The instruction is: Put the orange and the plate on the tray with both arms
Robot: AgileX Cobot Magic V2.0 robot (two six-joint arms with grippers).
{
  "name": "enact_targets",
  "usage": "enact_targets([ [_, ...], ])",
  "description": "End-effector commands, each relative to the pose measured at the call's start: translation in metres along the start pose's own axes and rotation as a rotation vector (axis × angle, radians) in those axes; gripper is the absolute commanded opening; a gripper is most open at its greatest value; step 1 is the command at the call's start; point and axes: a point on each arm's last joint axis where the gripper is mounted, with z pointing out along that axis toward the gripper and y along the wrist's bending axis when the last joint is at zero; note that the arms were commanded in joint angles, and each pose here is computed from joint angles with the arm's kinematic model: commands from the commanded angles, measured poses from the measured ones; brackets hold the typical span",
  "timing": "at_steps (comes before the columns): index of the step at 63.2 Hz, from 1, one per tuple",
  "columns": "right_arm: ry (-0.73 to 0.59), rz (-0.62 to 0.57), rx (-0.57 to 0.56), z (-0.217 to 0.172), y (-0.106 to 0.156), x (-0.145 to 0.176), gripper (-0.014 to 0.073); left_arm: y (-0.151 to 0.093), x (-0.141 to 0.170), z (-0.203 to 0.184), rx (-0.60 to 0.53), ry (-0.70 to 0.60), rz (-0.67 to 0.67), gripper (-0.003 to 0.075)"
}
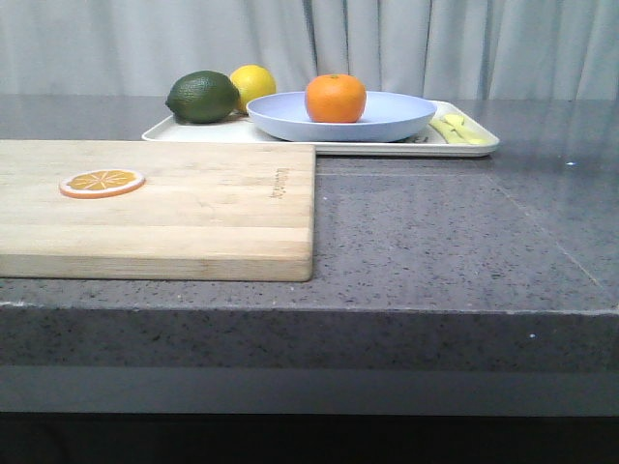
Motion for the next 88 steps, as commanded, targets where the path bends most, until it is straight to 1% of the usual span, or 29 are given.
enact_targets([
  [1,-0.210,-0.052,-0.007,-0.052,-0.003,0.009,0.0288,0.000,-0.012,-0.005,-0.002,-0.092,-0.010,0.0661],
  [7,-0.230,-0.115,0.000,-0.065,-0.009,0.039,0.0288,0.000,-0.012,-0.005,-0.002,-0.084,-0.010,0.0661],
  [11,-0.253,-0.130,0.008,-0.080,-0.016,0.059,0.0288,0.000,-0.012,-0.005,-0.002,-0.084,-0.010,0.0661],
  [21,-0.253,-0.076,0.074,-0.102,-0.041,0.106,0.0288,0.000,-0.012,-0.005,-0.002,-0.084,-0.010,0.0661],
  [26,-0.223,-0.033,0.123,-0.106,-0.056,0.130,0.0288,0.000,-0.012,-0.005,-0.002,-0.084,-0.010,0.0661],
  [30,-0.201,-0.007,0.147,-0.111,-0.063,0.151,0.0288,0.000,-0.012,-0.005,-0.002,-0.084,-0.010,0.0661],
  [35,-0.206,-0.030,0.152,-0.116,-0.063,0.171,0.0288,0.000,-0.012,-0.005,-0.002,-0.084,-0.010,0.0661],
  [40,-0.238,-0.060,0.152,-0.125,-0.062,0.190,0.0288,0.000,-0.012,-0.005,-0.002,-0.084,-0.010,0.0661],
  [49,-0.286,-0.064,0.151,-0.139,-0.061,0.219,0.0288,0.000,-0.012,-0.005,-0.002,-0.084,-0.010,0.0661],
  [67,-0.353,-0.068,0.147,-0.155,-0.060,0.253,0.0288,0.000,-0.012,-0.005,0.003,-0.085,-0.015,0.0651],
  [74,-0.356,-0.069,0.147,-0.155,-0.060,0.259,0.0286,0.000,-0.012,-0.005,0.003,-0.085,-0.015,0.0579],
  [78,-0.350,-0.067,0.145,-0.153,-0.060,0.260,0.0260,0.000,-0.012,-0.005,0.003,-0.085,-0.015,0.0495],
  [83,-0.339,-0.066,0.145,-0.150,-0.061,0.262,0.0177,0.000,-0.012,-0.005,0.003,-0.085,-0.015,0.0395],
  [84,-0.335,-0.066,0.145,-0.148,-0.061,0.262,0.0159,0.000,-0.012,-0.005,0.003,-0.085,-0.015,0.0365],
  [88,-0.321,-0.064,0.146,-0.145,-0.062,0.265,0.0061,0.000,-0.012,-0.005,0.003,-0.085,-0.015,0.0275],
])
